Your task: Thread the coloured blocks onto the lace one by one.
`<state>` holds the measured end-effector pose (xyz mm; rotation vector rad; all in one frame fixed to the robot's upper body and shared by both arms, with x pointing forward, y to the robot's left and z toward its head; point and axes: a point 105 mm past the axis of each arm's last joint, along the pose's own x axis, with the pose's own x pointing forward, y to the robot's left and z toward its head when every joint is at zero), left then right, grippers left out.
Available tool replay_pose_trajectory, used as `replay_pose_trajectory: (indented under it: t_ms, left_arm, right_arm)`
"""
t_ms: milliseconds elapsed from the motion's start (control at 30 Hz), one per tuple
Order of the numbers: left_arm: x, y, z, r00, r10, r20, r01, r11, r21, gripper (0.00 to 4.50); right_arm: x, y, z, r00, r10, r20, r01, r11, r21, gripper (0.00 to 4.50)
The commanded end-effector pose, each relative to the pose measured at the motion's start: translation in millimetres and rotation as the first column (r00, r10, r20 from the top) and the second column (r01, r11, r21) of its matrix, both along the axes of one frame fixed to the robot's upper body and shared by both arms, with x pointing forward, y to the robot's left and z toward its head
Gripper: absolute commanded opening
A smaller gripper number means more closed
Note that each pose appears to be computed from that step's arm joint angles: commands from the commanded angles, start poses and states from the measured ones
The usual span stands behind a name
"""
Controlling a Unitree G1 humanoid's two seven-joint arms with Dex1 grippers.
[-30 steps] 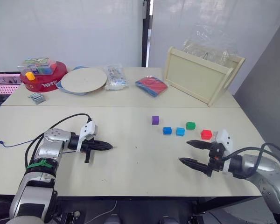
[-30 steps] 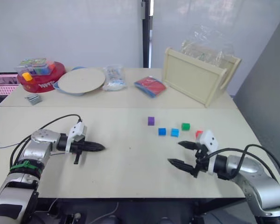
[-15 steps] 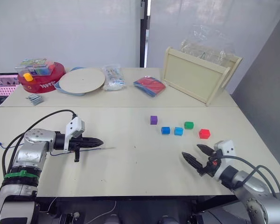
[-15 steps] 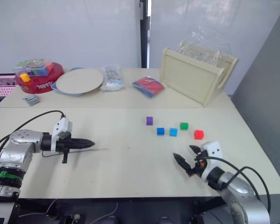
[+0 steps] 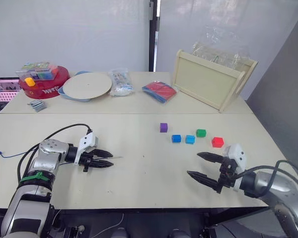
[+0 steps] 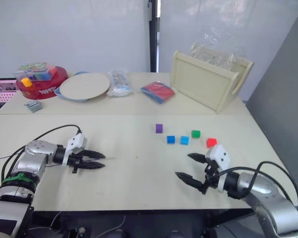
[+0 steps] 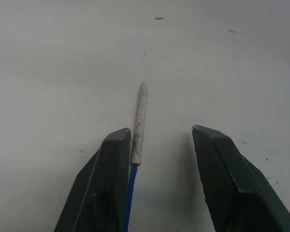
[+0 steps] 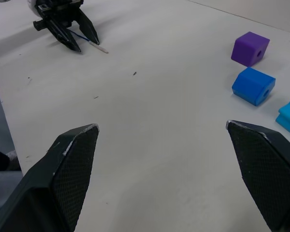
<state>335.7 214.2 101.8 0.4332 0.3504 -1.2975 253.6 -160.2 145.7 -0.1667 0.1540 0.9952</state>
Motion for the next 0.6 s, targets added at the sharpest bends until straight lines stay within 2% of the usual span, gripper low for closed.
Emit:
replay_pose_trajectory:
  t_ms: [33,167,333,500,600]
  left_arm:
    - [-1,8,-10,1.000,0.007,0.002,-0.008,0.999,0.050,2.14]
    - [-2,17,-18,0.999,0.042,-0.012,-0.041,0.997,0.067,2.14]
    - [-2,27,-23,0.997,0.079,-0.014,-0.077,0.993,0.087,2.14]
    - [-6,26,-28,0.998,0.053,-0.029,-0.050,0.994,0.102,2.14]
    - [-8,24,-31,0.999,0.032,-0.037,-0.027,0.993,0.111,1.37]
  right_arm:
    - [1,0,20,0.998,0.068,0.018,-0.068,0.997,-0.024,4.50]
    - [4,1,33,0.996,0.075,0.047,-0.074,0.997,-0.031,4.50]
    - [3,4,34,0.996,0.073,0.052,-0.072,0.997,-0.026,4.50]
    - [3,5,34,0.996,0.064,0.056,-0.062,0.998,-0.021,4.50]
    - [4,4,35,0.997,0.052,0.064,-0.051,0.999,-0.016,4.50]
